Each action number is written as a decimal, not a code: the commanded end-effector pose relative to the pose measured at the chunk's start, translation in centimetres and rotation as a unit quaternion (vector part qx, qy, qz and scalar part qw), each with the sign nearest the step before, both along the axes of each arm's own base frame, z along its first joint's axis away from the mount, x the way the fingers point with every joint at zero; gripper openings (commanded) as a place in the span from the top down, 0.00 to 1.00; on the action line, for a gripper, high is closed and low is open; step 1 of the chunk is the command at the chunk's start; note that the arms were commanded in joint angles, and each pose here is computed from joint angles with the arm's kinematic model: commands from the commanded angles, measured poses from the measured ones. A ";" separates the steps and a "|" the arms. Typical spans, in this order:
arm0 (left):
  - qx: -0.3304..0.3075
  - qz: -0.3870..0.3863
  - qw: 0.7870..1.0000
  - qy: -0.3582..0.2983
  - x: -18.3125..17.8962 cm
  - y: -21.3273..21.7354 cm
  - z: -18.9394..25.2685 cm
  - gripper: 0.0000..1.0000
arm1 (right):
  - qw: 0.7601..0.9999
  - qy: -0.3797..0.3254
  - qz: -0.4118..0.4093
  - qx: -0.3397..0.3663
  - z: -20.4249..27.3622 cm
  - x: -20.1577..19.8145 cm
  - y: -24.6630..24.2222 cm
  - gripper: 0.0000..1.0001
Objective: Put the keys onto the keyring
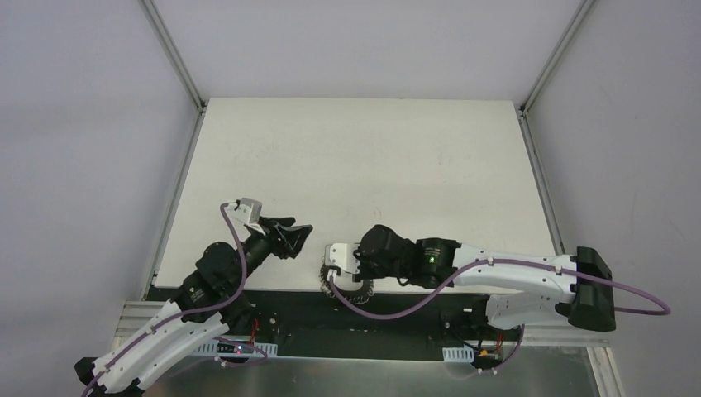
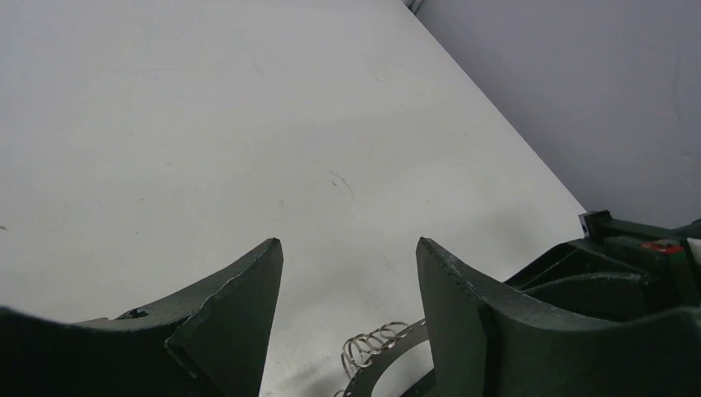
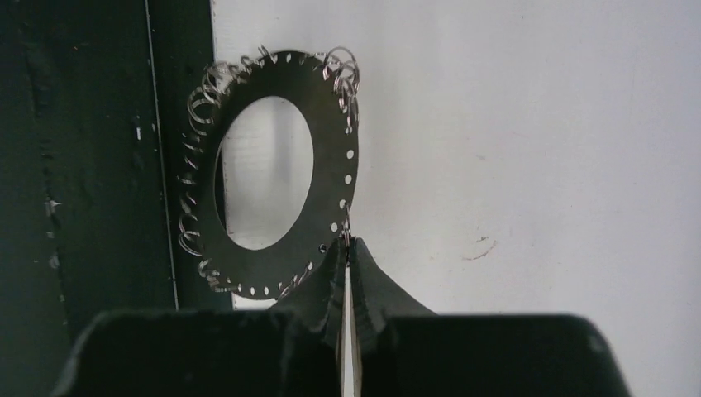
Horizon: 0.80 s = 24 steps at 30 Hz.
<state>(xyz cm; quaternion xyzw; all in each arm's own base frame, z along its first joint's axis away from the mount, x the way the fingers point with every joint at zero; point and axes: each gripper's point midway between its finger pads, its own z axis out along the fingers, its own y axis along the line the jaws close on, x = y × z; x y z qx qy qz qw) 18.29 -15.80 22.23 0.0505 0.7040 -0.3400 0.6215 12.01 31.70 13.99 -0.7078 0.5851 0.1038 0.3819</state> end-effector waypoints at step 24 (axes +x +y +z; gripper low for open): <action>-0.030 -0.321 0.946 -0.031 -6.3 -9.8 7.0 0.41 | 0.963 0.208 -0.099 0.139 11.6 -2.8 -1.5 1.00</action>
